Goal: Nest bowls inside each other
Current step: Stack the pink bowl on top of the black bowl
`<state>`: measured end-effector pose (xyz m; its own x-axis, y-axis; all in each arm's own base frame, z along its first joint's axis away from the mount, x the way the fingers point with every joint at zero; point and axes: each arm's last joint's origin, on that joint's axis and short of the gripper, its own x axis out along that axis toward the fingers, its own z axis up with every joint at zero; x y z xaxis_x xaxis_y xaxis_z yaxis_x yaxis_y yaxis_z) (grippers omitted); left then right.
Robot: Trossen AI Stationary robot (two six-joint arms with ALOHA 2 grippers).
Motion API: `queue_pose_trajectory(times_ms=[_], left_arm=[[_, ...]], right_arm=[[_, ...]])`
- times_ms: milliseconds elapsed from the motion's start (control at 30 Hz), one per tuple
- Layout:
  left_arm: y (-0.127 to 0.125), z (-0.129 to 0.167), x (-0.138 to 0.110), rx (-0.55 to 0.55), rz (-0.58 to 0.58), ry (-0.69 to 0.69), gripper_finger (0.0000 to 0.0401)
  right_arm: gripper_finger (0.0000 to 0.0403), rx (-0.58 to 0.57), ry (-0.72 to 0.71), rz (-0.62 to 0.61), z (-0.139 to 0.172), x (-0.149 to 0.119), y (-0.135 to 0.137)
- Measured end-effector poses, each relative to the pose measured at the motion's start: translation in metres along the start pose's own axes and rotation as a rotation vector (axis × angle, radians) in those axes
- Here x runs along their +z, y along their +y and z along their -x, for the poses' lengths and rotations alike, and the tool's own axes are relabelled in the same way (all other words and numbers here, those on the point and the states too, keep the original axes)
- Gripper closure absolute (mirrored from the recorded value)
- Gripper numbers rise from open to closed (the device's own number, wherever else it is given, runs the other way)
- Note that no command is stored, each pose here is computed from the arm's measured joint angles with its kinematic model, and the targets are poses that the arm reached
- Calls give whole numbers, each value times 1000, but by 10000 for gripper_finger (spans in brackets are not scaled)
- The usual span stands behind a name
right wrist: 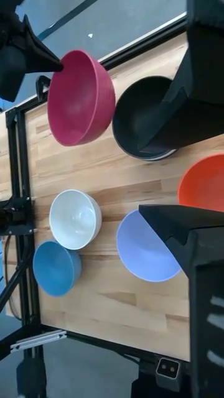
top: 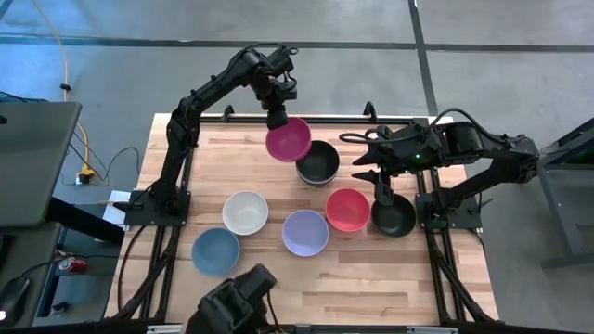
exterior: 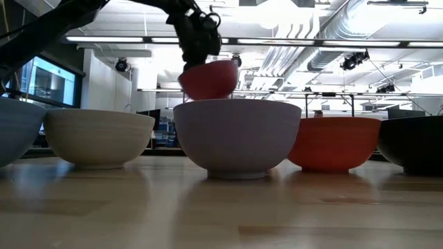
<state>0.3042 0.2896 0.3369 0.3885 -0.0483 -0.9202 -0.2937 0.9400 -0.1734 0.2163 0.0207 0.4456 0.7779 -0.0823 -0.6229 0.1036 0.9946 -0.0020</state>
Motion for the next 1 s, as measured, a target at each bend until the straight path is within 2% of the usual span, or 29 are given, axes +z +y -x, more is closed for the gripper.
queue_pose_trajectory(times_ms=[600,800,1000], left_arm=[[-58,-11,35,-18,-97,-159,401],[-66,-13,43,-19,-104,-211,401],[-62,-21,43,0,-61,-187,401]], right_arm=[[263,1,8,-2,-2,0,0],[263,2,5,-3,-2,0,0],[263,2,5,-18,-2,0,0]])
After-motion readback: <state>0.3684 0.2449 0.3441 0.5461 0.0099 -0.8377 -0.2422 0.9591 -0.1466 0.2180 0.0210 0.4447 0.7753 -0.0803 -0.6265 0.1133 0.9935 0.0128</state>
